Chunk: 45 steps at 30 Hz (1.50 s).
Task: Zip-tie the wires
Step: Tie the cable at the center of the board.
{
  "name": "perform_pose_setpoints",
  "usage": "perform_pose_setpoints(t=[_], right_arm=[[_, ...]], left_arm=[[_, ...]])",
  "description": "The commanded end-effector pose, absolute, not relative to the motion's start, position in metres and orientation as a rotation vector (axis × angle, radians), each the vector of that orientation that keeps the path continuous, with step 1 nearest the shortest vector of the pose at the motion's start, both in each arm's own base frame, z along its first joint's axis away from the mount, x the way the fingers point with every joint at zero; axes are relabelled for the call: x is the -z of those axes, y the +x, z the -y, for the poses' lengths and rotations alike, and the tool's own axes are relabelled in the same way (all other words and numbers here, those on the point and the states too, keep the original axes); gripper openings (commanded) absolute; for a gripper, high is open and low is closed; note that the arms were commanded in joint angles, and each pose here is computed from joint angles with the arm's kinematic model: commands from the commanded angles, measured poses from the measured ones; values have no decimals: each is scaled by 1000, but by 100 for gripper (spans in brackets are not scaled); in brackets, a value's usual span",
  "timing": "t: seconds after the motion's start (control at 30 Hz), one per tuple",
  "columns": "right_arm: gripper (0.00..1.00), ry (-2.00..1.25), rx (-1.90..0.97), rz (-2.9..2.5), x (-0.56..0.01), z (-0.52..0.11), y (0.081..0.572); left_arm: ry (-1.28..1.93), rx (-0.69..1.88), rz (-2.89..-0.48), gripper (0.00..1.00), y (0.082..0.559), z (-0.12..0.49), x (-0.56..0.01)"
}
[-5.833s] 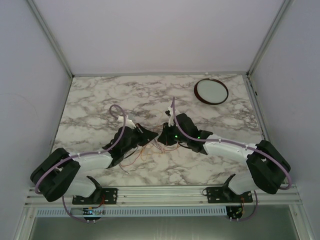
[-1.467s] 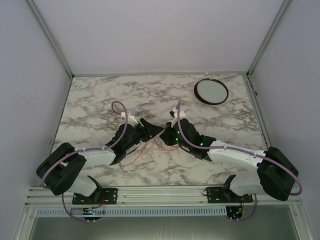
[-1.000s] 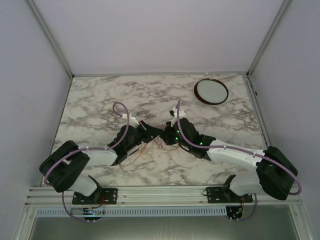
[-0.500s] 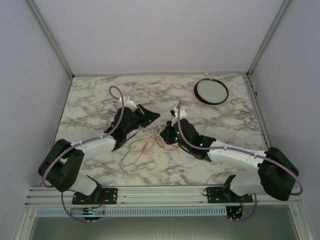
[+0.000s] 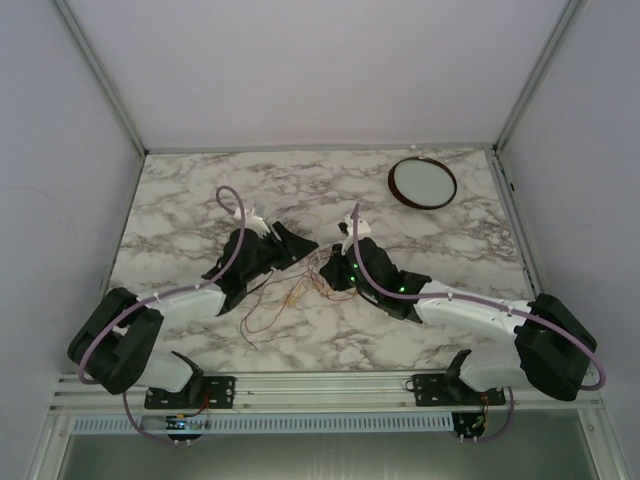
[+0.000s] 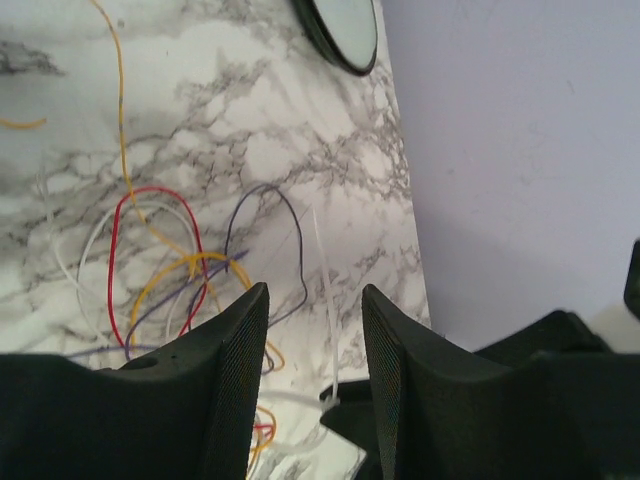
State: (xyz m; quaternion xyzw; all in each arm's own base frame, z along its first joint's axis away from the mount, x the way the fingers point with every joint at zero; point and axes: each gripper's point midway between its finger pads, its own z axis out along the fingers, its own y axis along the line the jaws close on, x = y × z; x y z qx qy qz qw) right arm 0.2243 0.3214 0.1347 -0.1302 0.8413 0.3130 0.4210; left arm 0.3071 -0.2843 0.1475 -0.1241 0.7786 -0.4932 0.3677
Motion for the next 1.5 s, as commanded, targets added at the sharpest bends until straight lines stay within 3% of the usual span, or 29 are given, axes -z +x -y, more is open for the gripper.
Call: perform_pose_setpoints(t=[0.0, 0.27, 0.33, 0.4, 0.47, 0.97, 1.23, 1.3, 1.4, 1.47], right_arm=[[7, -308, -858, -2048, -158, -337, 232], [7, -299, -871, -2041, -159, -341, 234], [7, -297, -871, -2041, -159, -340, 234], [7, -295, -867, -2043, -158, -339, 234], [7, -291, -863, -2045, -157, -338, 234], [5, -388, -809, -2125, -135, -345, 216], [5, -426, -797, -2107, -139, -350, 218], [11, -443, -795, -2103, -139, -350, 219], [35, -442, -812, -2050, -157, -344, 227], [45, -438, -820, -1975, -179, -338, 234]], left_arm=[[-261, 1330, -1937, 44, 289, 287, -164], [-258, 1373, -1965, 42, 268, 301, -152], [-260, 1381, -1975, 32, 266, 304, -148], [-263, 1384, -1983, 11, 265, 306, -145], [-278, 1377, -1987, 0, 267, 306, -143], [-207, 1225, -1899, 0, 331, 291, -210], [-209, 1216, -1912, 0, 332, 287, -204], [-214, 1202, -1911, 0, 330, 282, -202], [-238, 1177, -1904, 0, 327, 267, -201], [-262, 1154, -1897, 0, 325, 253, -201]])
